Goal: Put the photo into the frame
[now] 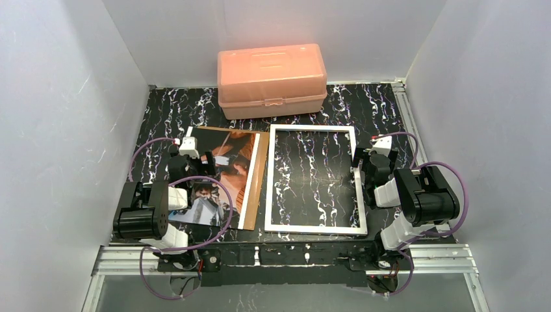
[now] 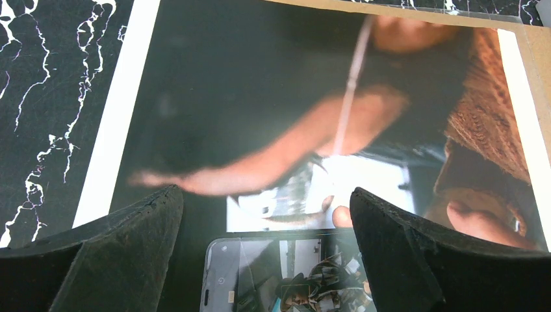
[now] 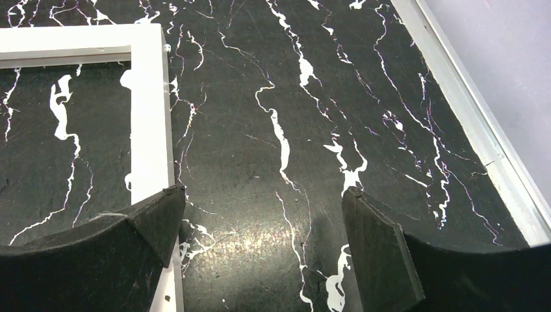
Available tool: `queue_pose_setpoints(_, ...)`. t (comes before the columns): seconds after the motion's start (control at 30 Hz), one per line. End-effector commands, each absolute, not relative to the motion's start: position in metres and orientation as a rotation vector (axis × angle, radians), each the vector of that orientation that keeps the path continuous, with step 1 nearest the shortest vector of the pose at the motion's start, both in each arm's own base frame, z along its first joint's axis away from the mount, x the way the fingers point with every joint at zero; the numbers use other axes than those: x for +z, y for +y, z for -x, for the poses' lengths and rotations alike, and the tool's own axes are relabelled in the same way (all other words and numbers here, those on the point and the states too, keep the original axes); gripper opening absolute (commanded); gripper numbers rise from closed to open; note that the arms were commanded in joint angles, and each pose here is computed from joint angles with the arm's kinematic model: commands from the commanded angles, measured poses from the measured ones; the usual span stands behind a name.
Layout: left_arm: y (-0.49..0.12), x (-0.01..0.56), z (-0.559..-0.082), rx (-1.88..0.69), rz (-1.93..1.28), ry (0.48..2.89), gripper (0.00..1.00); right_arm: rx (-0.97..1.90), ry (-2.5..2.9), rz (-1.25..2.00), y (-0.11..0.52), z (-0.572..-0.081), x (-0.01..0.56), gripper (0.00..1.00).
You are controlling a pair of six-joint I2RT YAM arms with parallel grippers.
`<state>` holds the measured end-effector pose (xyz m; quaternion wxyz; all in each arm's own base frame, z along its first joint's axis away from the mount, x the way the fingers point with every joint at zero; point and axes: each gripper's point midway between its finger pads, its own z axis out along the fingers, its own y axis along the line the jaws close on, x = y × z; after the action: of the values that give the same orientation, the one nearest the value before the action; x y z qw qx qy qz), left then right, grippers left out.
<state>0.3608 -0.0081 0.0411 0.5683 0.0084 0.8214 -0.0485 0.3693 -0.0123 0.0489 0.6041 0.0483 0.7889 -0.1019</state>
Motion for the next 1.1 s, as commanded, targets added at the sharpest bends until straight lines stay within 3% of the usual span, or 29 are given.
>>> queue_pose_setpoints(0.0,-0.007,0.057,-0.370,-0.094,-0.031,1.883,0.99,-0.236,1.769,-0.113,-0.013,-0.374,0.062,0.99)
queue_pose_setpoints(0.4,0.006,0.076,-0.376,-0.116,0.053,1.885,0.98,-0.294,1.751,-0.253,-0.031,-0.366,0.068,0.99)
queue_pose_setpoints(0.5,0.030,0.102,-0.385,-0.108,0.165,2.026,0.98,-0.352,1.831,-0.255,-0.034,-0.365,0.073,0.99)
queue_pose_setpoints(0.6,0.039,0.125,-0.380,-0.167,0.185,2.214,0.98,-0.384,1.938,-0.532,-0.043,-0.374,0.087,0.99)
queue_pose_setpoints(0.7,0.044,0.145,-0.374,-0.201,0.218,2.353,0.98,-0.088,2.046,-0.600,-0.005,-0.396,0.090,0.99)
queue_pose_setpoints(0.83,0.053,0.156,-0.364,-0.167,0.163,2.462,0.99,0.328,2.109,-0.414,0.076,-0.409,0.121,0.99)
queue_pose_setpoints(1.07,0.082,0.153,-0.340,-0.148,0.212,2.557,0.86,0.326,2.140,0.055,0.265,-0.350,0.164,0.99)
